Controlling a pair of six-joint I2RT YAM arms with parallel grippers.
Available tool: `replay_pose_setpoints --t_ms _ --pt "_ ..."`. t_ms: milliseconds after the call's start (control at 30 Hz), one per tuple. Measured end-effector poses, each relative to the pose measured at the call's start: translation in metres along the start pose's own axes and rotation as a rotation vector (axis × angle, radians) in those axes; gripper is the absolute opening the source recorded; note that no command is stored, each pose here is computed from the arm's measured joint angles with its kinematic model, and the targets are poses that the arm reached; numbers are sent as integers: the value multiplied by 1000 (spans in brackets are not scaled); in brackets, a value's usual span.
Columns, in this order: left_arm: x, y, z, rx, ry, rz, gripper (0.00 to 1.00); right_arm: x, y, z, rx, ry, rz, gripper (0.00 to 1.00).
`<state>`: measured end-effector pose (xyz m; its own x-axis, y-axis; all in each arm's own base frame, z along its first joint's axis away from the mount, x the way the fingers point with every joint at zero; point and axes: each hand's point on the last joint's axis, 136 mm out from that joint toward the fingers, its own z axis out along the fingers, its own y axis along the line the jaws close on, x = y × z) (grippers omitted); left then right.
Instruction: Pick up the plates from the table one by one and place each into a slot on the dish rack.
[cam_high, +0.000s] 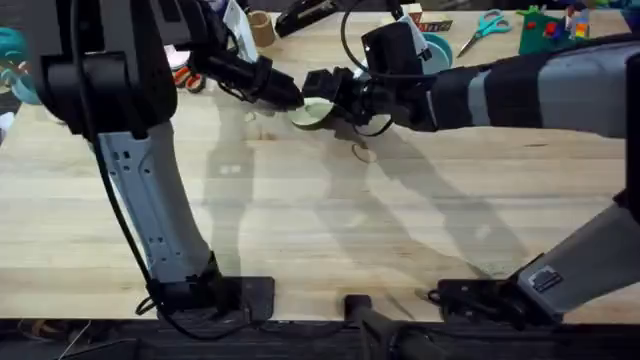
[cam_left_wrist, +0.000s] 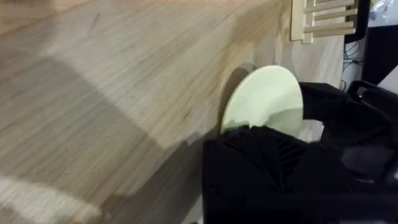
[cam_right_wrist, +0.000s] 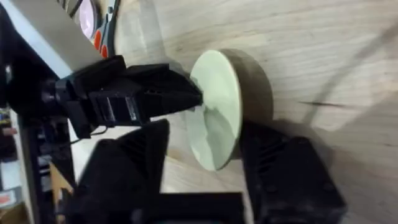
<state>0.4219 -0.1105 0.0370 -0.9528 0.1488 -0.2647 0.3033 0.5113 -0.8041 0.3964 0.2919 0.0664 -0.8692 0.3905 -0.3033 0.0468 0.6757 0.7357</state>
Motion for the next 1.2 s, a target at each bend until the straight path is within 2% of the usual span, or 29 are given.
replay_pose_setpoints --t_ms 67,133,200,267,800,1000,1200 --pt "0 0 0 0 -1 0 38 0 -1 0 3 0 7 465" --pt "0 1 -1 1 -4 -2 38 0 -4 0 13 -3 16 253" --pt "-1 1 -3 2 -8 -4 38 0 -6 0 19 -5 21 127" --pt "-1 2 -4 2 -11 -5 38 0 -6 0 18 -5 22 51" --pt "1 -1 -4 18 -8 4 38 2 -6 -4 30 5 16 32" --pt "5 -7 -3 18 13 9 38 -2 3 -35 73 -18 -45 32" --pt "2 -31 -29 -99 27 80 38 -11 28 -80 65 -69 -133 32"
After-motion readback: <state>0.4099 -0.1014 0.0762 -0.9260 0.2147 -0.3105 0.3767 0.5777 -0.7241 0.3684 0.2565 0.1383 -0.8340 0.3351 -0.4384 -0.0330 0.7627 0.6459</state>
